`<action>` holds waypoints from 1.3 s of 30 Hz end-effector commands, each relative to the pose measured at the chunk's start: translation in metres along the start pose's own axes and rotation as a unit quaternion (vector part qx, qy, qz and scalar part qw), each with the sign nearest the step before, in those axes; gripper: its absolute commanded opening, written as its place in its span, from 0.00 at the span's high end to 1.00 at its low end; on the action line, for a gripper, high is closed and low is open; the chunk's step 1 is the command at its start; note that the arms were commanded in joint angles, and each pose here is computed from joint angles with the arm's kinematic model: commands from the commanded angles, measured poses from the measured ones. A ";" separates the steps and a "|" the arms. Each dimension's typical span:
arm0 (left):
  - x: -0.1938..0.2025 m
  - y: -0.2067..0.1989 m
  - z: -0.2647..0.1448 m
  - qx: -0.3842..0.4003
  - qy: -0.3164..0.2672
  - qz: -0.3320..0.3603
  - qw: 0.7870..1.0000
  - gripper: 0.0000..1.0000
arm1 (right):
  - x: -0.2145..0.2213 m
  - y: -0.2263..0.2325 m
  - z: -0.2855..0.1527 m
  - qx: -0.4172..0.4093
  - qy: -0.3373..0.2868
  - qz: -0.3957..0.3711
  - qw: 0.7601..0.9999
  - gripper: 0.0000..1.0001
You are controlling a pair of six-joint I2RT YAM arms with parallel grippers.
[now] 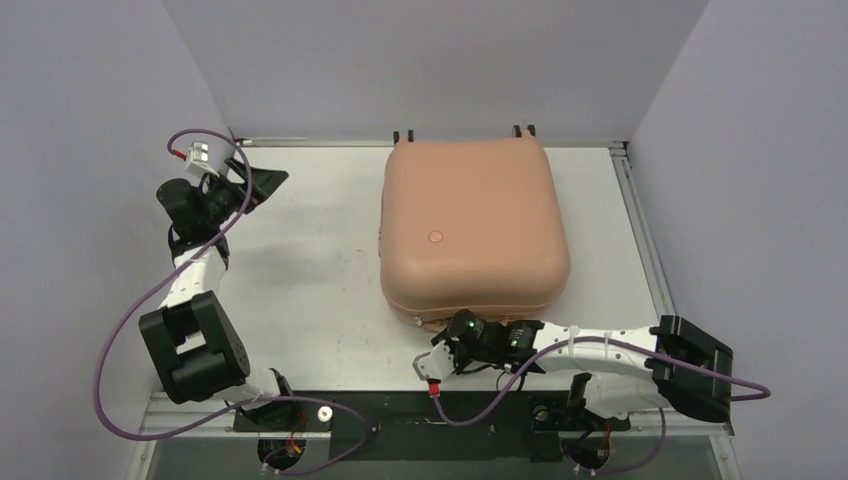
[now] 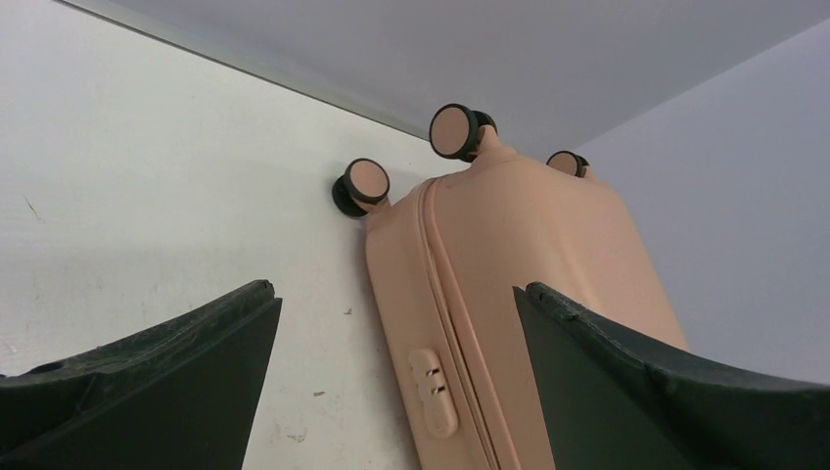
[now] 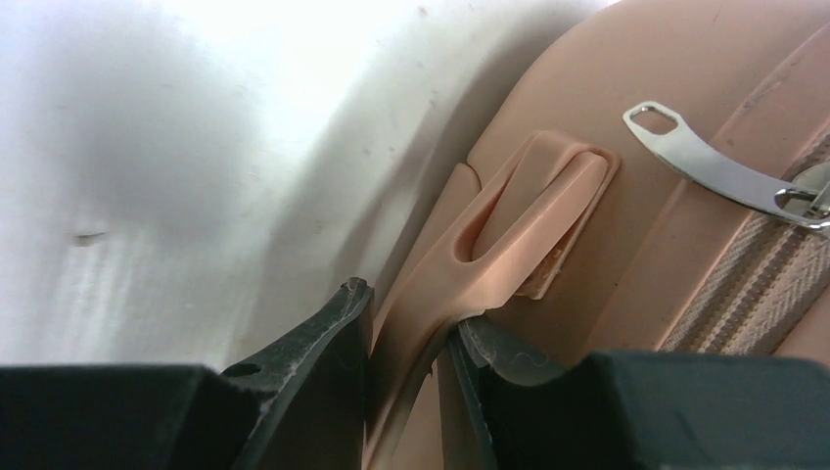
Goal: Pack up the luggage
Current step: Zip the luggage at the center of the board.
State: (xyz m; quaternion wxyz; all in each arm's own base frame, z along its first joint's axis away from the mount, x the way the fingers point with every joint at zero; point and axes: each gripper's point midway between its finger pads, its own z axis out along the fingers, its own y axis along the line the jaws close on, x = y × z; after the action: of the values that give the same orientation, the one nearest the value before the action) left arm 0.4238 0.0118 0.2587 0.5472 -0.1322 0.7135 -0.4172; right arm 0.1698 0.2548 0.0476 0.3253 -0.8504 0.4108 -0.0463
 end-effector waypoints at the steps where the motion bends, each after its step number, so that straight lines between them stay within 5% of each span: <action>1: -0.005 -0.011 -0.009 0.000 -0.014 0.032 0.999 0.04 | -0.030 0.069 -0.005 -0.125 -0.089 -0.175 0.972 0.95; 13: -0.004 -0.004 0.007 -0.003 -0.015 0.026 1.000 0.04 | 0.052 0.053 -0.037 -0.057 0.020 -0.096 0.994 0.94; 16: -0.008 -0.008 0.018 0.004 -0.017 0.028 0.999 0.04 | 0.068 0.035 -0.050 -0.020 0.048 -0.042 0.998 0.75; 19: -0.010 -0.012 0.029 0.011 -0.017 0.029 0.999 0.04 | 0.093 0.018 -0.065 0.012 0.086 0.008 0.996 0.67; 24: -0.014 -0.023 0.050 0.027 -0.015 0.031 0.999 0.04 | 0.112 0.005 -0.086 0.030 0.101 0.073 0.992 0.32; 27: -0.011 -0.031 0.063 0.038 -0.009 0.031 0.999 0.04 | 0.113 -0.004 -0.098 0.042 0.089 0.112 0.989 0.25; 39: -0.013 -0.045 0.154 0.035 -0.004 0.069 0.997 0.04 | 0.190 -0.041 -0.136 0.113 0.103 0.338 0.929 0.26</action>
State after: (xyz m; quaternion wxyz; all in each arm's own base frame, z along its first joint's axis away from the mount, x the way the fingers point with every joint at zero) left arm 0.5160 -0.0772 0.2709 0.5428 -0.0732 0.7178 -0.4297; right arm 0.2282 0.0635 0.0868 0.2683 -0.7003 0.6588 -0.0599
